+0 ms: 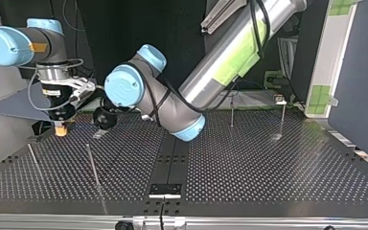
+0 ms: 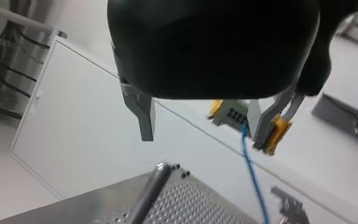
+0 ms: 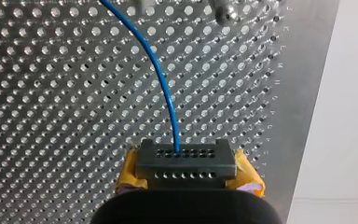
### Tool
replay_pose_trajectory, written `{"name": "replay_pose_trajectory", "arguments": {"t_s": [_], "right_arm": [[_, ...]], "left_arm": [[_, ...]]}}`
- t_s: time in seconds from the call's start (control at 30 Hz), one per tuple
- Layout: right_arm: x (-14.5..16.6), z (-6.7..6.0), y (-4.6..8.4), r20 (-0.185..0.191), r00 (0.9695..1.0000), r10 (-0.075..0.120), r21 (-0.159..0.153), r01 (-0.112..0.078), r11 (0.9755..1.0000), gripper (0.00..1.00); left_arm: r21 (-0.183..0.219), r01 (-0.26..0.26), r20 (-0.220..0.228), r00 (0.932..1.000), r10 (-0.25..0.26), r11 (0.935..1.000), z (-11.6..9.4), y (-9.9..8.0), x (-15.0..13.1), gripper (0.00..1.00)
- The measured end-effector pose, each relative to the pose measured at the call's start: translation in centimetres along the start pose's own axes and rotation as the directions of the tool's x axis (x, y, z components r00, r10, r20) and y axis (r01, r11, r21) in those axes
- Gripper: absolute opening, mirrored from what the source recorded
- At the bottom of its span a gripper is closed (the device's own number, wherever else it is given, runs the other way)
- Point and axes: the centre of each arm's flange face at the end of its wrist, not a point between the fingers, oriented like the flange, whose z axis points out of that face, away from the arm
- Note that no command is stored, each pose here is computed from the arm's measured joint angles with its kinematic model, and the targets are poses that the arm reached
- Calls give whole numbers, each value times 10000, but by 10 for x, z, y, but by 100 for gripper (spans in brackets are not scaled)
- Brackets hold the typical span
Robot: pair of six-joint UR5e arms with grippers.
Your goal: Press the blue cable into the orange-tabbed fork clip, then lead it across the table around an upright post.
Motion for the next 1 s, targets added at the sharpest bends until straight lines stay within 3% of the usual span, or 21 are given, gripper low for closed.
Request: {"name": "replay_pose_trajectory", "arguments": {"t_s": [0.2,0.4,0.73,0.87,1.0], "right_arm": [[3,2,3,-69,10000,17,-4,-17,10000,0],[3,1,1,-65,10000,20,75,-19,10000,0],[7,0,-4,-139,9999,14,200,-12,9998,0],[9,0,-4,-173,9998,13,209,-10,9998,0],[10,-1,-5,-185,9998,13,211,-9,9998,0]], "left_arm": [[386,567,-355,9978,-553,9976,1,7,15,97],[811,1132,-652,9920,-1081,9903,3,12,27,97],[1674,2083,-1073,9755,-1922,9636,7,9,25,97],[1557,2450,-1117,9669,-2294,9569,7,14,23,97],[1144,2836,-994,9568,-2731,9521,7,23,18,97]]}}
